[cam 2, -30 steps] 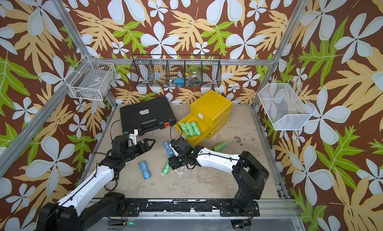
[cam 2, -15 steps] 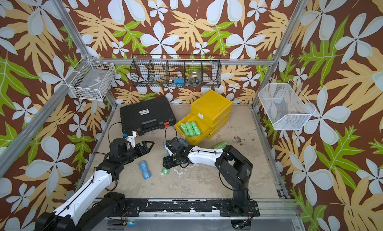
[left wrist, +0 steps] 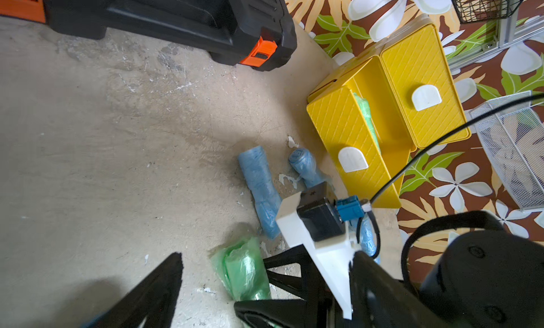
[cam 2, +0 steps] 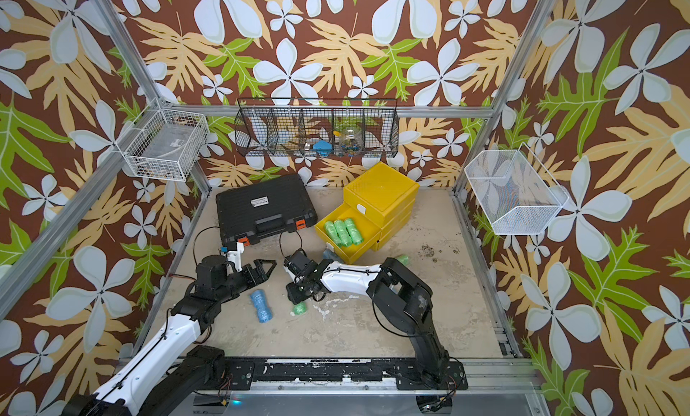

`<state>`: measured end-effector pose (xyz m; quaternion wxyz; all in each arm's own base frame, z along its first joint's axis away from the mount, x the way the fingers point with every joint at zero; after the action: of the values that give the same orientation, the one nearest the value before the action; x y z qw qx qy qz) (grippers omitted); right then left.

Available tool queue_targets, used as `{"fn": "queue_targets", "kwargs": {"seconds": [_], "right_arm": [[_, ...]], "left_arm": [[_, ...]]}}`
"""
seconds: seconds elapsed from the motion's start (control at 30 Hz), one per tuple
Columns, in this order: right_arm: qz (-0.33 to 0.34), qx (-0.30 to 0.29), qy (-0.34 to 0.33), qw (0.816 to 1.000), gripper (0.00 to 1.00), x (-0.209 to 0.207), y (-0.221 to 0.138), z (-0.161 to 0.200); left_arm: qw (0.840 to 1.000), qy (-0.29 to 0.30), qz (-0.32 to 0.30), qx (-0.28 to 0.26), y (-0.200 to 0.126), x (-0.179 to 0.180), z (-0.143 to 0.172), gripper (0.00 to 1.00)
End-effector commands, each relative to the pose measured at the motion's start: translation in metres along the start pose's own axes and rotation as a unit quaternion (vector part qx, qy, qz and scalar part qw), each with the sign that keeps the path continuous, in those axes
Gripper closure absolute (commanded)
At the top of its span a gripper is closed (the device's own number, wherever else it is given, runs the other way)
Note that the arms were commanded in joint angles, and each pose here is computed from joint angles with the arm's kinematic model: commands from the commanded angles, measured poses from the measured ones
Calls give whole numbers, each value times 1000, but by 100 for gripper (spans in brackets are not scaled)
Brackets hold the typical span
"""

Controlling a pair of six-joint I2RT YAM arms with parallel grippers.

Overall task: Sort the rolls of trash bags by color and place them into the drawer
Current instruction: Pick up the roll of trash bags from the center of the board.

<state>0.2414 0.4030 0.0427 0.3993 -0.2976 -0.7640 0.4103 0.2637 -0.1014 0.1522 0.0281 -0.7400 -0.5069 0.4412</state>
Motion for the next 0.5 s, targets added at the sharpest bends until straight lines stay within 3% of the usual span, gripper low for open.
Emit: {"fn": "queue_targets", "kwargs": {"seconds": [0.0,0.13,0.27,0.47], "right_arm": [[23,1,-12,1000,62,-7,-4,4],[31,-31,-37,998,68,-1,-34,-13],[51,-71,-52,995,70,-9,-77,-41],[139,-143,-63,978,70,-55,-147,-87]], "left_arm": [[1000,-2,1,-3,0,0,-1,8],[1000,-7,19,4,3,-6,-1,8],[996,-19,76,52,17,-20,7,12],[989,-8,118,84,36,-52,9,16]]}}
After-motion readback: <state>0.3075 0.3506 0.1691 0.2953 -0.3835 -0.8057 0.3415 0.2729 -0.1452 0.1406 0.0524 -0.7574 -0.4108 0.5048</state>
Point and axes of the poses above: each gripper's point midway between its finger pads, its own y axis out along the fingers, its own x axis along the line the jaws close on, z = x × y, the point moved 2 cm from there along -y, back along the fingers, and after that the axes turned 6 degrees about y, right-handed, at the moved point
